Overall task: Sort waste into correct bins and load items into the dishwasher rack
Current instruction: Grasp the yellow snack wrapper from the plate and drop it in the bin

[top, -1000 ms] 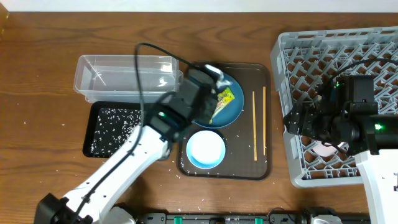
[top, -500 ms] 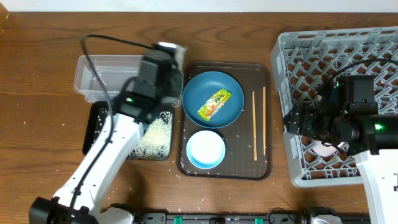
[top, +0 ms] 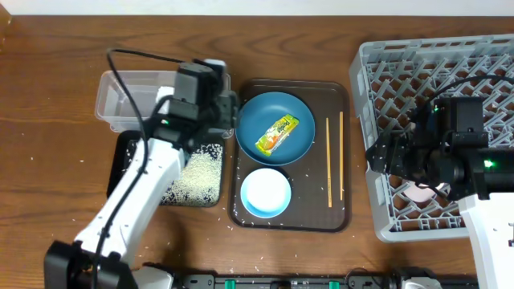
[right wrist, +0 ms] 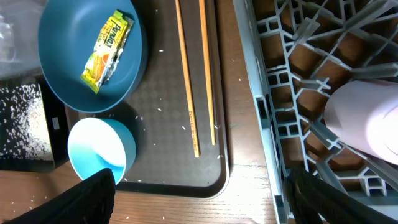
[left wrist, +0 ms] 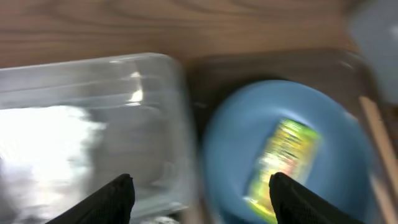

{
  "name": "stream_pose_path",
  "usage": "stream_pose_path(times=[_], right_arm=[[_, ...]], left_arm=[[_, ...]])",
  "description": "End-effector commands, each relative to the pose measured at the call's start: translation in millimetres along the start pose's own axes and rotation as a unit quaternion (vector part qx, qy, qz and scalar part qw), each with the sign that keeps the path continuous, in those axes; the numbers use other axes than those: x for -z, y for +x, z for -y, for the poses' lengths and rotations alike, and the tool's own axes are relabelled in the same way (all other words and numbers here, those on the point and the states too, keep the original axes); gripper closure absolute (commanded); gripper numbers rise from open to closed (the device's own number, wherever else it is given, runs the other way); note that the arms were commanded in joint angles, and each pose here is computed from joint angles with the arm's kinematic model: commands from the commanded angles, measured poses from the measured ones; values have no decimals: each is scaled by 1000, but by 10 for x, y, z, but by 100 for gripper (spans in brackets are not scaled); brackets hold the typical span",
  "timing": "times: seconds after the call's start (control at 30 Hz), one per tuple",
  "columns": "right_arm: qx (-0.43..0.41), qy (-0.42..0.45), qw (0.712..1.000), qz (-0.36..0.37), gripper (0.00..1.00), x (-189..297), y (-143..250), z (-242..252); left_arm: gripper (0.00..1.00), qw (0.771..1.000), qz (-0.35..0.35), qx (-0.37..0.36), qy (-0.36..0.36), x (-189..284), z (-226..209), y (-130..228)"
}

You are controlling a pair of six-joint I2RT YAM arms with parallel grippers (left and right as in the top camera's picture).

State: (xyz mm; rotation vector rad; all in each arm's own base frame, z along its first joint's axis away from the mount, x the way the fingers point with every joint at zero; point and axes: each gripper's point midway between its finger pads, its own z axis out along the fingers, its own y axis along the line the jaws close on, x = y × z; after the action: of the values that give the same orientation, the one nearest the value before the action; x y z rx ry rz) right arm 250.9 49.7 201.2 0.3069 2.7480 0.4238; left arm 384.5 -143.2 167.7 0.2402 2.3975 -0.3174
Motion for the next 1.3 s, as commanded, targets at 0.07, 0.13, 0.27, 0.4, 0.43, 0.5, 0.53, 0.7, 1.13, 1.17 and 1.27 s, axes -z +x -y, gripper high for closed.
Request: stream_pose_path(times=[0.07, 0.13, 0.27, 0.4, 0.43, 0.5, 0.53, 0.7, 1.13, 1.17, 1.27], right_arm=[[0, 1, 1000, -2, 14, -18, 12, -19], [0, 1, 1000, -2, 14, -18, 14, -18], [-1, 1, 1000, -3, 14, -18, 17, -18], [-1, 1, 1000, -4, 14, -18, 20, -17], [-1, 1, 1000, -3, 14, -18, 19, -17], [-1, 1, 1000, -3, 14, -18, 17, -18], [-1, 1, 1000, -3, 14, -18, 17, -18], [-1, 1, 1000, -3, 14, -18, 17, -18], [-1, 2, 1000, -5, 15, -18, 25, -15], [-1, 2, 1000, -5, 15, -18, 26, -15], [-1, 2, 1000, -6, 15, -18, 32, -13]], left_arm=[[28, 980, -47, -173, 90, -64, 829, 379], [28, 968, -65, -224, 96, -182, 985, 544], [28, 962, -84, -253, 68, -498, 1048, 720], [28, 959, -106, -255, 67, -797, 1055, 896], [28, 958, -113, -256, 66, -876, 1043, 952], [28, 956, -126, -256, 64, -986, 1021, 1048], [28, 956, -131, -256, 64, -1020, 1011, 1084], [39, 956, -140, -251, 62, -1098, 995, 1155], [94, 964, -146, -214, 55, -1145, 992, 1176], [94, 968, -139, -199, 55, -1107, 1012, 1115], [94, 981, -106, -153, 57, -919, 1082, 866]])
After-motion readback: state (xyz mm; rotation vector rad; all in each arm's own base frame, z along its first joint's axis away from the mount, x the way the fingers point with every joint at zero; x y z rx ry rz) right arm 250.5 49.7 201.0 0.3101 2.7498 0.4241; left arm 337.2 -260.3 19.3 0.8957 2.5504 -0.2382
